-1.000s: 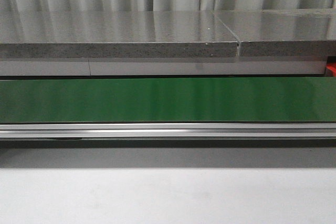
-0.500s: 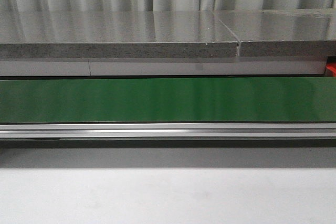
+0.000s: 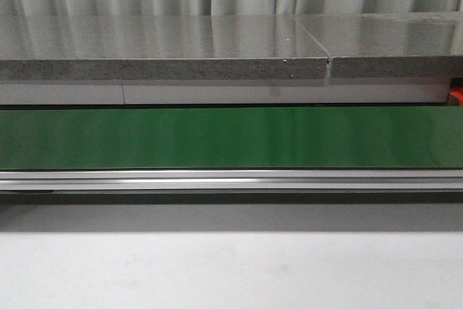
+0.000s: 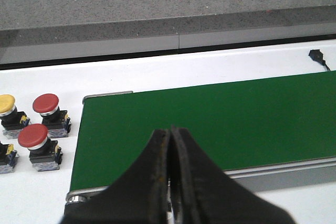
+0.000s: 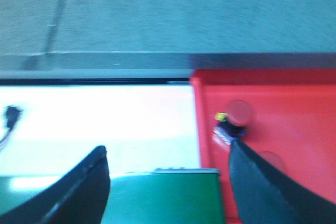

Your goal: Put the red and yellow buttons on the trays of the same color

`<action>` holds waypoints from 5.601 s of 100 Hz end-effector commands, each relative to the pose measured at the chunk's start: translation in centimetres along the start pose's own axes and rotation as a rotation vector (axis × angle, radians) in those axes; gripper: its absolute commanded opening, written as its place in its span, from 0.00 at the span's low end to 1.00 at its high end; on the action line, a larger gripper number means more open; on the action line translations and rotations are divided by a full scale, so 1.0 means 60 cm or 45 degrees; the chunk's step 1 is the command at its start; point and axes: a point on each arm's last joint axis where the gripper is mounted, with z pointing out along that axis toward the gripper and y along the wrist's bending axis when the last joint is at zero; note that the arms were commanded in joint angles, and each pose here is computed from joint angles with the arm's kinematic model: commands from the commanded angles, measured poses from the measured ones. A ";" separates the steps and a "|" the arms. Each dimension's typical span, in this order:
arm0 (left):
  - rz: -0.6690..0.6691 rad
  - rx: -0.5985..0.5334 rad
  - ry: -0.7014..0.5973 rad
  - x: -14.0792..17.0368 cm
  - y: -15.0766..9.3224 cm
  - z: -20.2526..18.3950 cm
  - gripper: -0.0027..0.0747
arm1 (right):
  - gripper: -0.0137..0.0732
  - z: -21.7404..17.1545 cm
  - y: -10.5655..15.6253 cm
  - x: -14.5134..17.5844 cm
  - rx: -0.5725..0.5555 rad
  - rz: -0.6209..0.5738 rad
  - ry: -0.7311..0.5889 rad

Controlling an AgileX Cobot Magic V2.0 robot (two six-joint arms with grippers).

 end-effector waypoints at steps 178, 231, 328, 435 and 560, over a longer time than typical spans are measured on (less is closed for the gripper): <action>-0.019 0.006 -0.124 -0.024 -0.001 -0.006 0.15 | 0.02 -0.169 0.065 0.148 -0.100 -0.122 -0.117; -0.025 0.005 -0.142 -0.026 0.000 -0.006 0.86 | 0.02 -0.169 0.065 0.148 -0.100 -0.122 -0.117; -0.719 -0.541 0.402 -0.056 0.237 0.271 0.86 | 0.02 -0.169 0.065 0.148 -0.100 -0.122 -0.117; -0.788 -0.549 0.680 0.038 0.305 0.427 0.86 | 0.02 -0.169 0.065 0.148 -0.100 -0.122 -0.117; -0.365 -0.237 0.580 -0.104 0.143 0.326 0.01 | 0.02 -0.169 0.065 0.148 -0.100 -0.122 -0.117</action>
